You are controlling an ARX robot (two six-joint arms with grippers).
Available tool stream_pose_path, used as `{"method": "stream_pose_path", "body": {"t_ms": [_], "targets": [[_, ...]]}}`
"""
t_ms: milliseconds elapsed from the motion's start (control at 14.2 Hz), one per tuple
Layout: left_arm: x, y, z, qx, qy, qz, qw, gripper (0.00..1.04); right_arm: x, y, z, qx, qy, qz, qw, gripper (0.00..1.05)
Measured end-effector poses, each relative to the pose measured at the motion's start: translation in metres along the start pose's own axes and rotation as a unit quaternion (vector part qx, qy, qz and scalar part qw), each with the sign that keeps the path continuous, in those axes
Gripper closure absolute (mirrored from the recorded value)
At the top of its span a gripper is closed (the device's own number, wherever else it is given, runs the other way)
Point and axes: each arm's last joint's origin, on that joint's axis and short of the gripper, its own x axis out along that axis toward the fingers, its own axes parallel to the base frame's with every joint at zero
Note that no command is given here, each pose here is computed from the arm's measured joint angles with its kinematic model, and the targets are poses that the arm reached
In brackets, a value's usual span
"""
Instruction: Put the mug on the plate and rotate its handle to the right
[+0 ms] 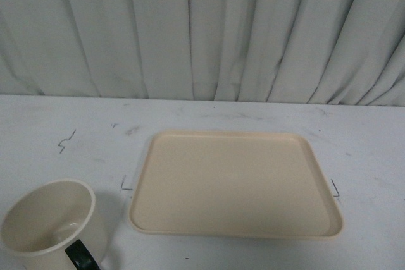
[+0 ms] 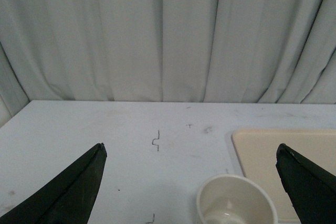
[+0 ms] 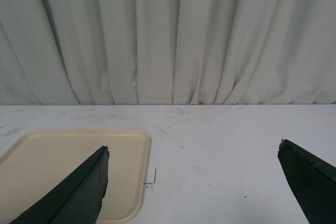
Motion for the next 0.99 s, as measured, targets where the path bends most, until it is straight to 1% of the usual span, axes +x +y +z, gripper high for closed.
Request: {"method": "stream_pose_path", "body": {"t_ms": [986], "targets": [[0.0,0.0,0.0,0.0,0.0,0.0,1.0,0.07,0.0,0.0,0.0,0.0,0.0,0.0,1.0,0.06]]}}
